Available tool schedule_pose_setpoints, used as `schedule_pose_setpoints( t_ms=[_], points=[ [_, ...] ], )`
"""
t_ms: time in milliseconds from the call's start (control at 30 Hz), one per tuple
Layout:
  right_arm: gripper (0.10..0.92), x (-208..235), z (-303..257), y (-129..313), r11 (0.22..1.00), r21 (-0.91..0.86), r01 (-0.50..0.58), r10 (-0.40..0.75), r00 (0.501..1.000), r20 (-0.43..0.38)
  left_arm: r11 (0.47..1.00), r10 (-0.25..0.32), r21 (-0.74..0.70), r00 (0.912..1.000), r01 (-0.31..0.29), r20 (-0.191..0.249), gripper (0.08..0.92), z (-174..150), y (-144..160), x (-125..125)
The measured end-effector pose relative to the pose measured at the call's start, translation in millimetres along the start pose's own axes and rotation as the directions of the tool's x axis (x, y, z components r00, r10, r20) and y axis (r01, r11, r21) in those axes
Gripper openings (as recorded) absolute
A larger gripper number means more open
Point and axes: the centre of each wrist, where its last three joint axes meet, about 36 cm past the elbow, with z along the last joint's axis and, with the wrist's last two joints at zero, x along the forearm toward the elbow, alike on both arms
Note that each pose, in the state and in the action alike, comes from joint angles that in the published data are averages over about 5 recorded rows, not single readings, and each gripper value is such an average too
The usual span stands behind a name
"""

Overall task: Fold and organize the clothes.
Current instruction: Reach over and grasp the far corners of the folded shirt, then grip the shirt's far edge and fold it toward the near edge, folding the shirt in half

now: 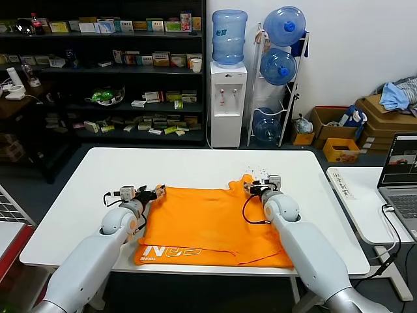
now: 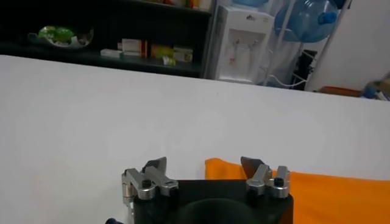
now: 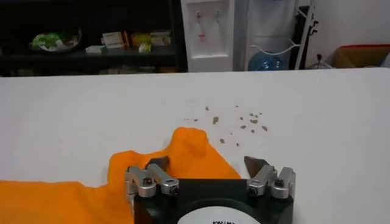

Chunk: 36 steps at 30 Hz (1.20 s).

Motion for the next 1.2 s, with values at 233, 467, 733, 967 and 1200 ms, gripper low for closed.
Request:
schedule_pose_setpoints(
  t_ms=[233, 467, 733, 967, 1200],
  points=[
    [0.573, -0.7, 0.9, 0.1, 1.000, -0.006, 0.002, -0.002, 1.000, -0.010, 1.000, -0.005, -0.021, 1.0000, 0.005, -0.008, 0.772, 3.1, -2.4, -2.6],
    [0.374, 0.9, 2.2, -0.7, 1.000, -0.011, 0.001, -0.001, 1.000, -0.011, 0.999, -0.010, -0.030, 0.9999, 0.010, -0.009, 0.570, 3.6, -3.8, -4.7],
    [0.153, 5.0, 3.9, -2.3, 1.000, -0.020, 0.008, -0.008, 1.000, 0.012, 0.999, -0.012, -0.032, 0.9999, 0.011, -0.005, 0.344, 3.5, -4.9, -4.5],
    [0.125, 10.7, 4.2, -4.3, 0.999, -0.030, 0.016, -0.015, 0.998, 0.058, 1.000, -0.003, -0.022, 1.0000, 0.003, 0.007, 0.143, 3.9, -8.3, -1.8],
    [0.125, 21.1, 5.6, -10.2, 0.999, -0.043, 0.023, -0.018, 0.993, 0.118, 1.000, -0.005, -0.013, 0.9992, 0.005, 0.039, 0.097, 2.2, -10.6, 3.5]
  ],
)
